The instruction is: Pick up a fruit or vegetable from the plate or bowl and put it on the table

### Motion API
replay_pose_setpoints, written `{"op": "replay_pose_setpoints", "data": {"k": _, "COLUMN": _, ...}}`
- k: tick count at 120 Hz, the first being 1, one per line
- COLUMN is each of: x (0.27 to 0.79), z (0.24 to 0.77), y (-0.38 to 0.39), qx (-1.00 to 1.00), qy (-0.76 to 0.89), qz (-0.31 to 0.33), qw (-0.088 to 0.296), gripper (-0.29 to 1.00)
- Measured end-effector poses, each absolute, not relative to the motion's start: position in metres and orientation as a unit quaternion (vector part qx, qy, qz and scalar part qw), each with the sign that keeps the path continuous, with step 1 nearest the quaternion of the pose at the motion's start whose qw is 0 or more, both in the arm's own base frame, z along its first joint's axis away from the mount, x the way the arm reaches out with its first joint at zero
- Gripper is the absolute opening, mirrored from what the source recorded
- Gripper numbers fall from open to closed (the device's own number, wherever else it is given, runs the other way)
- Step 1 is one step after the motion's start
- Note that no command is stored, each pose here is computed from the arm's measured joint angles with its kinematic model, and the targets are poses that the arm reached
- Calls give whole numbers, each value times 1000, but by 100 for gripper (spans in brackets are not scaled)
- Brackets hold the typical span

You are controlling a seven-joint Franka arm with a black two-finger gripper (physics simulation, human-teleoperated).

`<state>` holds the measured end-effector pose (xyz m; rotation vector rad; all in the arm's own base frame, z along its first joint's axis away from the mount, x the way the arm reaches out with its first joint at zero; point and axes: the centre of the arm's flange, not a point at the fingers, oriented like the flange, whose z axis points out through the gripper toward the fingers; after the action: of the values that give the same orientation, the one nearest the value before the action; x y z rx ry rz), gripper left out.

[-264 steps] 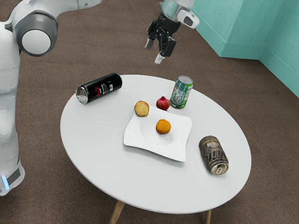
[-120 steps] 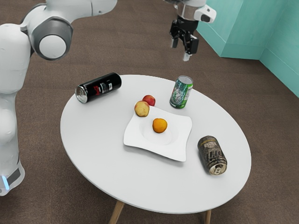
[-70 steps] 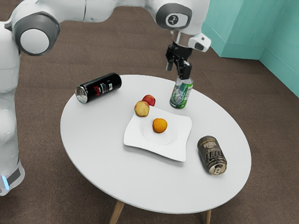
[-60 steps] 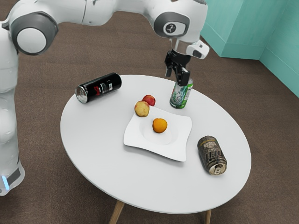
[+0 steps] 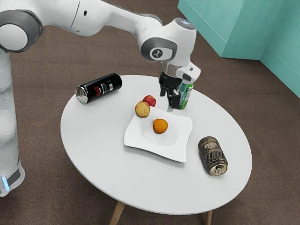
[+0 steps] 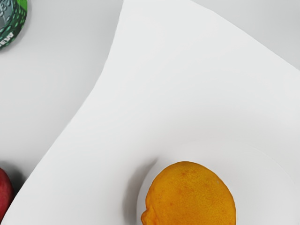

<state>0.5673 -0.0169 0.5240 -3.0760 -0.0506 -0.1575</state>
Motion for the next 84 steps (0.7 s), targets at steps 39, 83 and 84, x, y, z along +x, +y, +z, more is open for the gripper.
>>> {"op": "replay_pose_setpoints", "data": {"k": 39, "x": 551, "z": 501, "y": -20, "qx": -998, "qy": -14, "qz": -56, "qw": 32, "gripper": 70}}
{"op": "replay_pose_setpoints", "data": {"k": 83, "x": 551, "z": 476, "y": -35, "qx": -998, "qy": 1, "qz": -52, "qw": 30, "gripper": 70}}
{"op": "replay_pose_setpoints", "data": {"k": 84, "x": 551, "z": 475, "y": -35, "qx": -998, "qy": 2, "qz": -52, "qw": 30, "gripper": 70}}
